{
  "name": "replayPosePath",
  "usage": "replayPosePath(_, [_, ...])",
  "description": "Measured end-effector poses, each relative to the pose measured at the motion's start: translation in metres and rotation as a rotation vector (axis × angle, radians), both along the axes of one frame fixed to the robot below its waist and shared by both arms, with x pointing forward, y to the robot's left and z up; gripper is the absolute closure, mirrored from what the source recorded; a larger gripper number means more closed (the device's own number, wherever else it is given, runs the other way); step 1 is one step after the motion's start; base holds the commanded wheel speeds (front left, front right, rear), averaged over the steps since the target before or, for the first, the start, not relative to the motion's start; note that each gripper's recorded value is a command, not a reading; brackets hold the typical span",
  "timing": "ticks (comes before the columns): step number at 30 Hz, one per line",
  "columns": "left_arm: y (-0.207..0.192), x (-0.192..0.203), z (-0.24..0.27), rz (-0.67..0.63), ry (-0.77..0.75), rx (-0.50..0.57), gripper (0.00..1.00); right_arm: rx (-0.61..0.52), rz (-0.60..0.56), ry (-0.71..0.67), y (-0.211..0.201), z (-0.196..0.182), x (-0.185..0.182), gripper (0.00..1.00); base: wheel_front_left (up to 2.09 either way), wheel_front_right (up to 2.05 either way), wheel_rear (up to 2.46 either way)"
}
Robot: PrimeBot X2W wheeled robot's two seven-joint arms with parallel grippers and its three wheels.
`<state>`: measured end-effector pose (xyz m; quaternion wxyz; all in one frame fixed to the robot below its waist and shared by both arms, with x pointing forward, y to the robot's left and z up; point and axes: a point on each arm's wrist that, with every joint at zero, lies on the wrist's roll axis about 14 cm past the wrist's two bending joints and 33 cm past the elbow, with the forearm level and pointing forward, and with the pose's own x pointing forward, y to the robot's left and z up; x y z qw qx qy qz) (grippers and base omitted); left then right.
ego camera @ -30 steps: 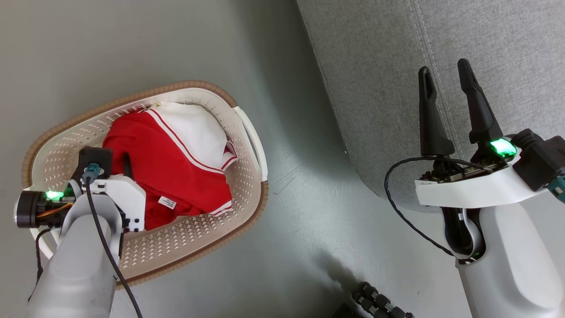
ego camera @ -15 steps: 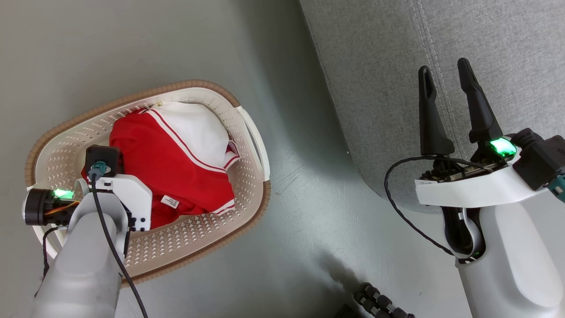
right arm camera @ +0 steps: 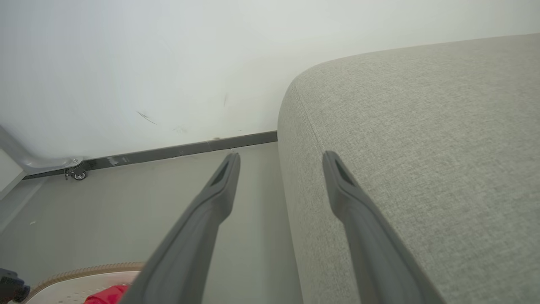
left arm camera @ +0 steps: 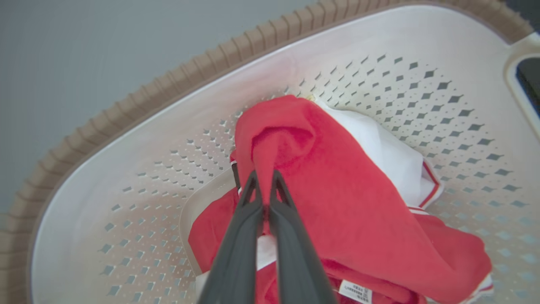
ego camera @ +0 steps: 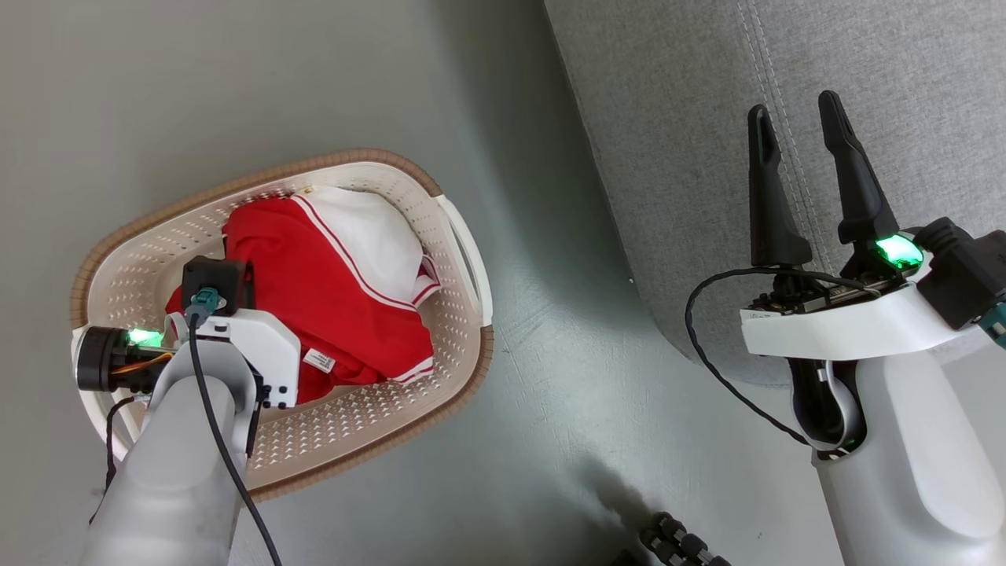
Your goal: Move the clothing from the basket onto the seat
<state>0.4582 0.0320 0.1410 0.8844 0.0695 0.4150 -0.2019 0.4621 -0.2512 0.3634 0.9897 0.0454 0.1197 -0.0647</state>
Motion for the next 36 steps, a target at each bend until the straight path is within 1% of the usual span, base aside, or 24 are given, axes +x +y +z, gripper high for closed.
replayPosePath(13, [-0.002, 0.013, 0.024, 0.002, -0.074, -0.030, 1.00, -0.001, 0.016, -0.015, 0.006, 0.005, 0.003, 0.00, 0.00, 0.00, 0.00])
replayPosePath(28, [0.003, 0.033, 0.064, 0.007, -0.183, -0.067, 1.00, -0.008, 0.044, -0.064, 0.015, 0.024, 0.010, 0.00, 0.00, 0.00, 0.00])
replayPosePath(36, [0.001, 0.031, 0.088, 0.002, -0.222, -0.110, 1.00, -0.016, 0.082, -0.096, 0.026, 0.037, 0.015, 0.00, 0.00, 0.00, 0.00])
